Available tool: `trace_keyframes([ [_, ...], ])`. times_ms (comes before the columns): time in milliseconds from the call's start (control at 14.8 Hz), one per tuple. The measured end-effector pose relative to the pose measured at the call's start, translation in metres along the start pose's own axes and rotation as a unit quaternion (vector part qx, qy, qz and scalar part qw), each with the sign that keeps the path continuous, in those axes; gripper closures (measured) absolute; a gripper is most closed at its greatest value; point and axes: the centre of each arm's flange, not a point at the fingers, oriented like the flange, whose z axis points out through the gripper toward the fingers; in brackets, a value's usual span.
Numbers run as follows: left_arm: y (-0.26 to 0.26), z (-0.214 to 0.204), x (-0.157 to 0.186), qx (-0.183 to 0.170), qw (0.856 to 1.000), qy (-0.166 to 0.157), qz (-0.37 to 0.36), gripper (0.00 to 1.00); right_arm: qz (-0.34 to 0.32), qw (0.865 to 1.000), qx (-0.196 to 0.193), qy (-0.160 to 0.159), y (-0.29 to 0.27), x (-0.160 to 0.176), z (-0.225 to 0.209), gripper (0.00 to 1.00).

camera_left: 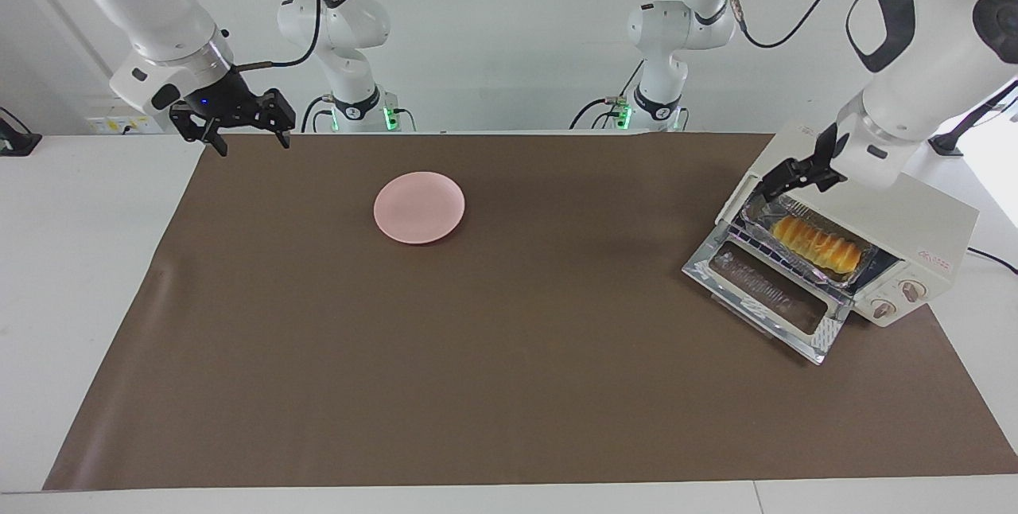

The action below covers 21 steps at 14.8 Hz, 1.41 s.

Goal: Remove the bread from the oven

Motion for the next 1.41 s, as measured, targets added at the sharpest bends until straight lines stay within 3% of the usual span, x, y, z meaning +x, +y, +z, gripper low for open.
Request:
trace_keyframes([
  [202,0.002,0.032,0.032,0.032,0.999,0.011,-0.040,0.00,0.002,1.000,0.000,0.000,0.002,0.000,0.000,0.00],
  [539,-0.001,0.102,0.054,0.060,0.990,0.025,-0.123,0.00,0.002,1.000,0.000,0.000,0.002,0.000,0.000,0.00],
  [741,-0.013,0.144,0.044,0.076,0.989,0.024,-0.129,0.00,0.003,1.000,0.000,0.000,0.003,0.000,0.000,0.00],
  [1011,-0.021,0.151,0.023,0.077,0.989,0.018,-0.129,0.00,0.003,1.000,0.000,0.000,0.003,0.000,0.000,0.00],
  [1415,-0.017,0.174,0.018,0.071,0.990,0.030,-0.119,0.00,0.003,1.000,0.000,0.000,0.003,0.000,0.000,0.00],
])
